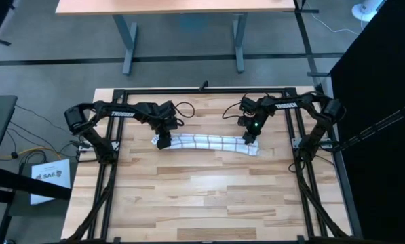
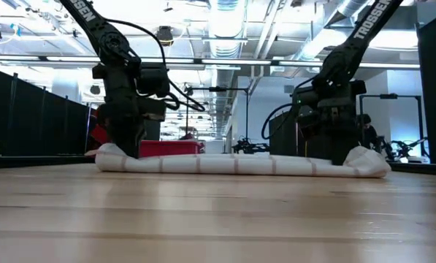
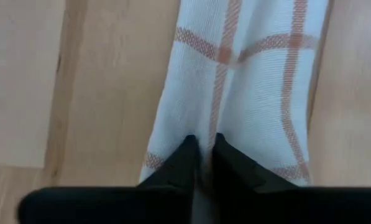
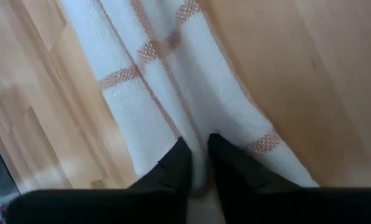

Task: Roll towel
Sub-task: Roll the white squared towel

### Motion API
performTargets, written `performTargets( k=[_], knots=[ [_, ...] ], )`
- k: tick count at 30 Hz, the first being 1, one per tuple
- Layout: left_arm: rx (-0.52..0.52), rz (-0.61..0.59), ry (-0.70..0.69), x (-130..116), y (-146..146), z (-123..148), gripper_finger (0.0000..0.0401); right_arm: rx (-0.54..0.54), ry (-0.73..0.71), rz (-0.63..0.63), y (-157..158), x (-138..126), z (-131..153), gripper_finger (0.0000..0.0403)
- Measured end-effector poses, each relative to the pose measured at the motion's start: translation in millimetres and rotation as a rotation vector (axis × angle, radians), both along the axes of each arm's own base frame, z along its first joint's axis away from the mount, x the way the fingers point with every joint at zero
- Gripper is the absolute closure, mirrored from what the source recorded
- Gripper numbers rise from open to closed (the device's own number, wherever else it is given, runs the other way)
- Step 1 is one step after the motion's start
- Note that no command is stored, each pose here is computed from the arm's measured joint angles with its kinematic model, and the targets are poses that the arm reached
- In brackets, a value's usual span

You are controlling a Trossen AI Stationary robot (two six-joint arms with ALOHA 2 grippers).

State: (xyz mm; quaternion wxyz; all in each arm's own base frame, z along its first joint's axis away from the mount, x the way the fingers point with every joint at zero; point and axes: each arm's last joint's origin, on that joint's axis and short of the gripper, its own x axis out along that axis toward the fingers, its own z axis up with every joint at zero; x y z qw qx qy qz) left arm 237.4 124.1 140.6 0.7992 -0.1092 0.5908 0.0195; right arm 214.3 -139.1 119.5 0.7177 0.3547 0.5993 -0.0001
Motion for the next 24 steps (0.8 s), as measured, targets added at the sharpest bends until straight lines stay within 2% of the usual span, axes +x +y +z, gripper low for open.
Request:
performTargets(
  k=[5,8,14,18,20,21,24],
  knots=[
    [0.000,0.018,0.005,-4.7,-2.2,7.1,0.0293,-0.031,-0.029,-0.015,-2.5,-5.4,11.9,0.0291],
    [0.058,0.022,-0.012,-8.1,-2.5,18.0,0.0272,-0.085,-0.076,-0.031,-5.4,-11.5,28.6,0.0282],
    [0.254,0.059,-0.039,-15.4,-0.7,42.2,0.0261,-0.175,-0.177,-0.089,-11.8,-25.3,57.9,0.0279],
    [0.312,0.101,-0.102,-17.5,1.7,55.6,0.0263,-0.206,-0.216,-0.113,-13.8,-27.4,66.0,0.0279],
    [0.285,0.159,-0.150,-18.9,2.5,61.3,0.0263,-0.196,-0.230,-0.112,-12.2,-25.9,67.2,0.0279],
    [0.235,0.181,-0.188,-19.4,2.4,63.9,0.0263,-0.176,-0.250,-0.102,-10.6,-24.4,67.7,0.0279],
    [0.000,0.207,-0.292,-19.6,0.0,68.1,0.0264,-0.093,-0.337,-0.065,-2.7,-15.7,70.4,0.0279]
  ],
)
